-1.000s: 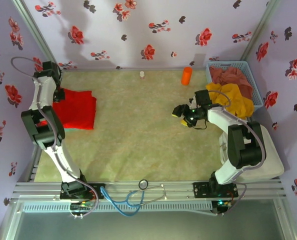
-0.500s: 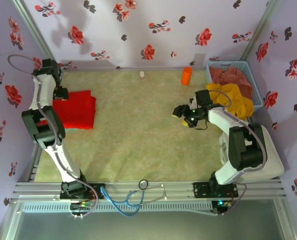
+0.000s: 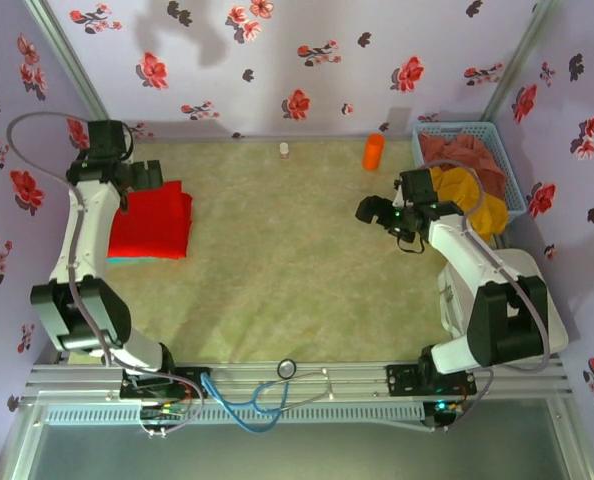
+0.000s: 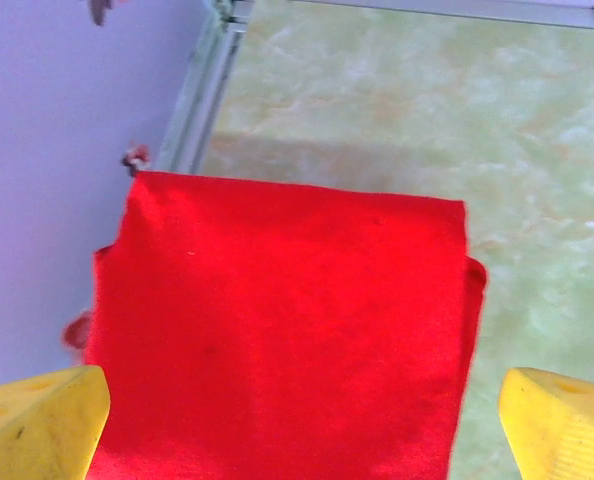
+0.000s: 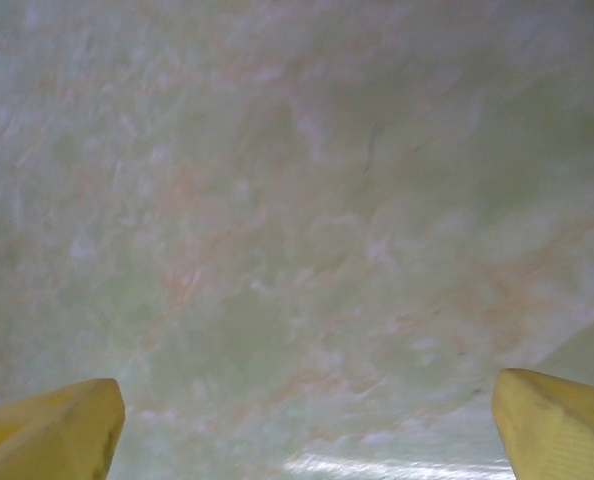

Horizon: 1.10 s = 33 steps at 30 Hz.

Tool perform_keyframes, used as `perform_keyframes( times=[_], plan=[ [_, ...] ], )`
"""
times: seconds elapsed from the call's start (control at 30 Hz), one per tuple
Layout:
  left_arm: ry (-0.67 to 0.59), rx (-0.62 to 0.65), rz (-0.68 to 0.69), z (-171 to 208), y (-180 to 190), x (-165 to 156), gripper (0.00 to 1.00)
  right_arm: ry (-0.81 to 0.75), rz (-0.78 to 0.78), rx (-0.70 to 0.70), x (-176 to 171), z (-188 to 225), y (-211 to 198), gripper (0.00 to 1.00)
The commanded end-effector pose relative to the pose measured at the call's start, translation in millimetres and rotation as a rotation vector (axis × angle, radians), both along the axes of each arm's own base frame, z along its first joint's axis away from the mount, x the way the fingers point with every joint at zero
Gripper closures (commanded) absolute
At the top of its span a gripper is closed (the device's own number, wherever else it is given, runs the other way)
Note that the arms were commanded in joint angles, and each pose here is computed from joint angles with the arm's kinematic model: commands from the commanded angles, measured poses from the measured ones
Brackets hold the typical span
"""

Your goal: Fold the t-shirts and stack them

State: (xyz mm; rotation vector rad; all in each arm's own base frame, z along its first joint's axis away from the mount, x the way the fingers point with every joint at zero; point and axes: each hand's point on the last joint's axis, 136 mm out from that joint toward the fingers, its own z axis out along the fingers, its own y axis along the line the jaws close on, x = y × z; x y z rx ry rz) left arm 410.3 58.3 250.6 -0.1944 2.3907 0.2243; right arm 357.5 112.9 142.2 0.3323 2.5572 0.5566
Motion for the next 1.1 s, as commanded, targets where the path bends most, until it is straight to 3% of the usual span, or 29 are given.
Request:
perform_keyframes(
  times=[0.0,0.3,0.53,0.83,1.07],
  plan=[
    [-0.164,-0.041,-0.092,7.2,-20.9,13.5,0.00,-0.121,-0.080,-0.200,10.4,20.8,-36.9,0.04],
    [-0.262,-0.114,-0.144,-60.0,-38.8,-4.7,0.00,-0.420,-0.206,-0.439,15.8,38.2,-85.1,0.01],
    [-0.389,-0.045,-0.088,-108.9,-26.7,-26.1,0.00,-0.605,-0.163,-0.516,4.1,27.1,-90.5,0.01],
    [-0.505,-0.013,-0.117,-124.0,-32.1,-35.5,0.02,-0.675,-0.294,-0.674,-0.7,6.3,-124.7,0.01],
    [-0.555,-0.020,-0.148,-128.7,-38.3,-32.9,0.03,-0.651,-0.299,-0.687,14.2,-21.1,-129.7,0.01]
  ],
)
